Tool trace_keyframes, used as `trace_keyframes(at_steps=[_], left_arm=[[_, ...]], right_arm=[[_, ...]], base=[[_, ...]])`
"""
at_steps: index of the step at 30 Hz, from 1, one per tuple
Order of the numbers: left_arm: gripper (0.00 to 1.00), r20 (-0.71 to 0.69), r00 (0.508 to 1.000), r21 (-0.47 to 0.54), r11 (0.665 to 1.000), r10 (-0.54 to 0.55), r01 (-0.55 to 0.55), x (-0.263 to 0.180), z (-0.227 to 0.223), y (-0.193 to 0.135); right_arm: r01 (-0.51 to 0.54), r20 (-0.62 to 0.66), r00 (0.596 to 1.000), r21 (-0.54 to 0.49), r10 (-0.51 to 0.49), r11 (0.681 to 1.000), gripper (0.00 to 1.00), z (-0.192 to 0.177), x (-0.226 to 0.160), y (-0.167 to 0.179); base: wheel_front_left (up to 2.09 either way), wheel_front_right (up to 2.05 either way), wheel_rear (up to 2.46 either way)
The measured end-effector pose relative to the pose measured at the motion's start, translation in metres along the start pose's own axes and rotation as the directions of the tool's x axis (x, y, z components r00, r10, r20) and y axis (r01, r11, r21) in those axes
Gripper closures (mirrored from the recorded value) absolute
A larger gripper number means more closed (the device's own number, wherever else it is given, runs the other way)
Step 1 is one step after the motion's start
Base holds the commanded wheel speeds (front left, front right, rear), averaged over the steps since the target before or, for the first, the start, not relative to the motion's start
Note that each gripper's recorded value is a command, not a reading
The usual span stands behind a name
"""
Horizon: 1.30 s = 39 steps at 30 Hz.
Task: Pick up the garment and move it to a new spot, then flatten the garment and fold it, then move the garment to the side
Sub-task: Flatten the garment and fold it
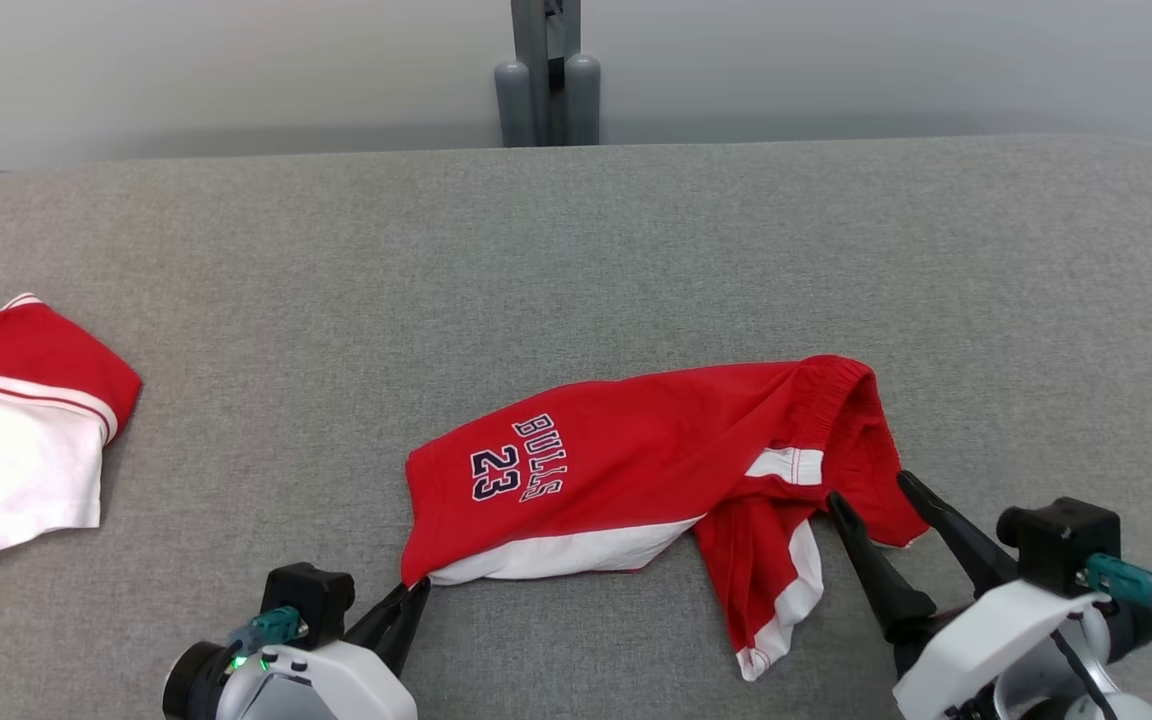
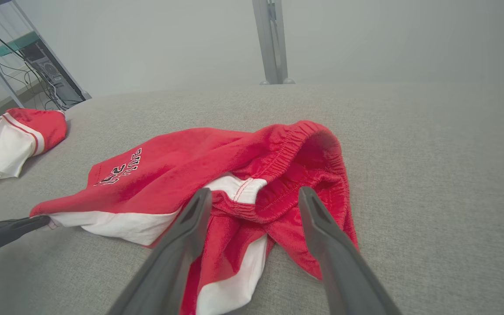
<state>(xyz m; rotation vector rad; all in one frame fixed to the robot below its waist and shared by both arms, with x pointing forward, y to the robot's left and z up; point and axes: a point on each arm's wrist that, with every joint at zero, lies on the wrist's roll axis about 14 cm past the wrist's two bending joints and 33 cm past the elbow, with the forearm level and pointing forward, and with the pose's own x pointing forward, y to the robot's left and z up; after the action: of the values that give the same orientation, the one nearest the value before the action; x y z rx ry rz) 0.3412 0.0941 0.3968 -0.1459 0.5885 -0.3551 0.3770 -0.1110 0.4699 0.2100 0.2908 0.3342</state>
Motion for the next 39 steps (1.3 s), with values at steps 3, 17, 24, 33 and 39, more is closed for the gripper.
trace_keyframes(at_steps=[3, 17, 24, 33, 39], left_arm=[[1.0, 0.009, 1.0, 0.005, 1.0, 0.009, -0.009, 0.001, 0.004, 0.004], [1.0, 0.022, 0.999, -0.003, 1.0, 0.025, -0.025, 0.006, 0.007, 0.012], [1.0, 0.137, 0.988, 0.004, 0.998, 0.069, -0.07, 0.006, 0.041, 0.026], [1.0, 0.49, 0.866, 0.023, 0.991, 0.102, -0.129, -0.024, 0.158, 0.041], [1.0, 0.746, 0.662, 0.005, 0.995, 0.065, -0.103, -0.072, 0.251, 0.027]], right_arm=[[-0.026, -0.039, 0.999, 0.019, 0.027, 0.999, 0.0, -0.009, 0.011, 0.004], [-0.1, -0.107, 0.988, 0.084, 0.109, 0.991, 1.0, -0.031, 0.041, 0.013], [-0.135, -0.003, 0.991, 0.098, 0.136, 0.986, 1.0, -0.003, 0.04, 0.014], [-0.159, 0.37, 0.919, 0.029, 0.138, 0.987, 1.0, 0.108, 0.029, 0.012], [-0.163, 0.588, 0.79, -0.068, 0.171, 0.984, 1.0, 0.189, 0.011, 0.023]], base=[[0.0, 0.0, 0.0], [0.0, 0.0, 0.0], [0.0, 0.0, 0.0], [0.0, 0.0, 0.0], [0.0, 0.0, 0.0]])
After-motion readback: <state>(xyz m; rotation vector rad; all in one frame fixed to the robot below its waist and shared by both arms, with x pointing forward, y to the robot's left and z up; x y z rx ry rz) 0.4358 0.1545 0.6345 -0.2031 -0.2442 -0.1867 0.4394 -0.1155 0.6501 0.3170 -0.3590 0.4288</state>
